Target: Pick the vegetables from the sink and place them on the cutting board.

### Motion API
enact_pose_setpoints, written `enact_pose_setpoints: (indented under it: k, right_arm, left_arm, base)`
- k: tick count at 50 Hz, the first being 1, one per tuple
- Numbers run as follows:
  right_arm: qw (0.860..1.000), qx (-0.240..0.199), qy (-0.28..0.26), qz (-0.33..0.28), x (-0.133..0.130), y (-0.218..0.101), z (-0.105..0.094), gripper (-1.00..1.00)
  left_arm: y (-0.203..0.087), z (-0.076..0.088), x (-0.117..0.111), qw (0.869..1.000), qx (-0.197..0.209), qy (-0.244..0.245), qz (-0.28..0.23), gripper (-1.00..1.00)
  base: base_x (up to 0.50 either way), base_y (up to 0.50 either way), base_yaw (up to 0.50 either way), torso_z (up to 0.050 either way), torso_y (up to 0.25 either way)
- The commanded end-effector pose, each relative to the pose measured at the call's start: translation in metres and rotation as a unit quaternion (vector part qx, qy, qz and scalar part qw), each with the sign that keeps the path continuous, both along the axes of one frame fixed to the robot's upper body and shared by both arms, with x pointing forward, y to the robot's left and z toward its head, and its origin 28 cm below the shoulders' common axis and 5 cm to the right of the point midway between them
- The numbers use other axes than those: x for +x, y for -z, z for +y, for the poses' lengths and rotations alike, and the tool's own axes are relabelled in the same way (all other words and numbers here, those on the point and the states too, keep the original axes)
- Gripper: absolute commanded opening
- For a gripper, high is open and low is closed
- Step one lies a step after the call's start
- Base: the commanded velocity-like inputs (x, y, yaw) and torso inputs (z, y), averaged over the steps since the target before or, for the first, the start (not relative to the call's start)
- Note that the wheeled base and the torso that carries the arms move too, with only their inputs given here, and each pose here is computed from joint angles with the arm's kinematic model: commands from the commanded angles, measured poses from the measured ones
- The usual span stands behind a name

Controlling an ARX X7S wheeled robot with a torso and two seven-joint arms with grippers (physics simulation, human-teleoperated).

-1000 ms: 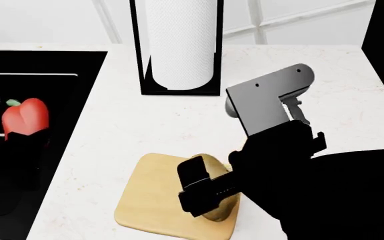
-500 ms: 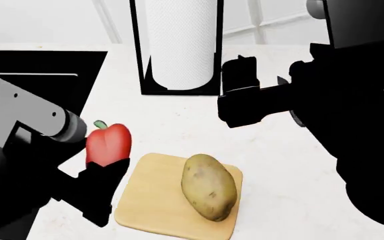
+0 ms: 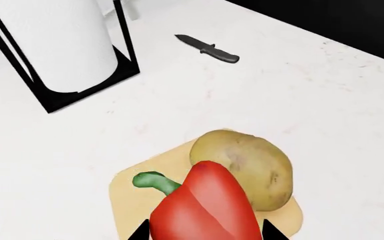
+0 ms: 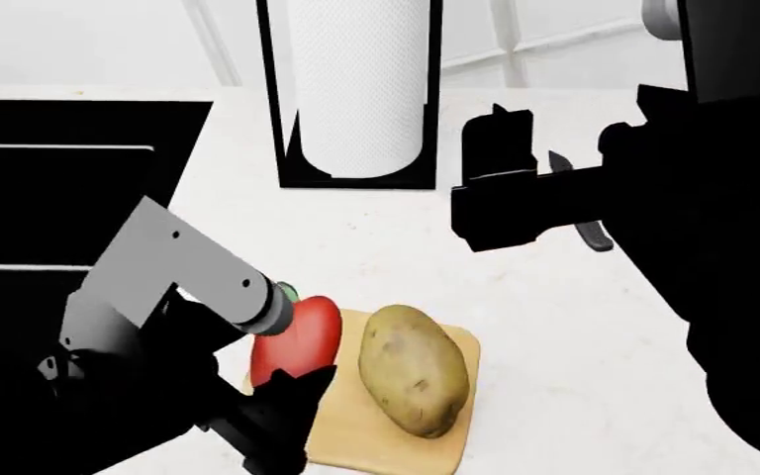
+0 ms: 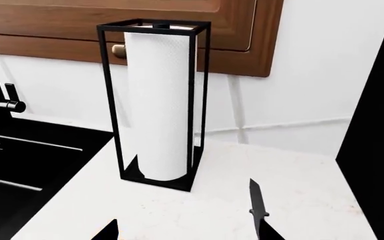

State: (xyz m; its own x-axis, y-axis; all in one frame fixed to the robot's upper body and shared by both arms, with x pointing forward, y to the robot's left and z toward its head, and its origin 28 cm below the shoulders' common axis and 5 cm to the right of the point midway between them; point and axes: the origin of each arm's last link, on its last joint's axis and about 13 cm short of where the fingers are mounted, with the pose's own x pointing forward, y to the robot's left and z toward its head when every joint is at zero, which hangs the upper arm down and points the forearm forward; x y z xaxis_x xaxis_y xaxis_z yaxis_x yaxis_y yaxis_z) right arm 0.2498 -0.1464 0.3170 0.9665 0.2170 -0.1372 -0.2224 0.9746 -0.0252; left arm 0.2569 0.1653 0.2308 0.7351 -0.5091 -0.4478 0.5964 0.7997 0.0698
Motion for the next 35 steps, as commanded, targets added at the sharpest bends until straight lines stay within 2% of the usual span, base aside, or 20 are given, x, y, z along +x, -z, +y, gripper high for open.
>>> enact_pose_setpoints:
  k: [1, 23, 35]
  right_arm:
    - [1.000, 0.003, 0.000, 0.005, -0.002, 0.005, -0.002, 1.00]
    - [1.000, 0.002, 0.001, 0.014, -0.003, 0.008, -0.004, 1.00]
    - [1.000, 0.003, -0.002, 0.015, -0.002, 0.009, -0.002, 1.00]
  left_arm:
    - [0.009, -0.005, 0.003, 1.000, 0.022, 0.004, 0.011, -1.00]
    - [0.020, -0.007, 0.001, 0.999, 0.027, 0.011, 0.026, -1.00]
    - [0.016, -0.011, 0.014, 0.999, 0.031, 0.000, 0.015, -1.00]
  base:
    - [0.00, 0.00, 0.00, 0.000, 0.000]
    - [0.00, 0.00, 0.00, 0.000, 0.000]
    - [0.00, 0.00, 0.00, 0.000, 0.001]
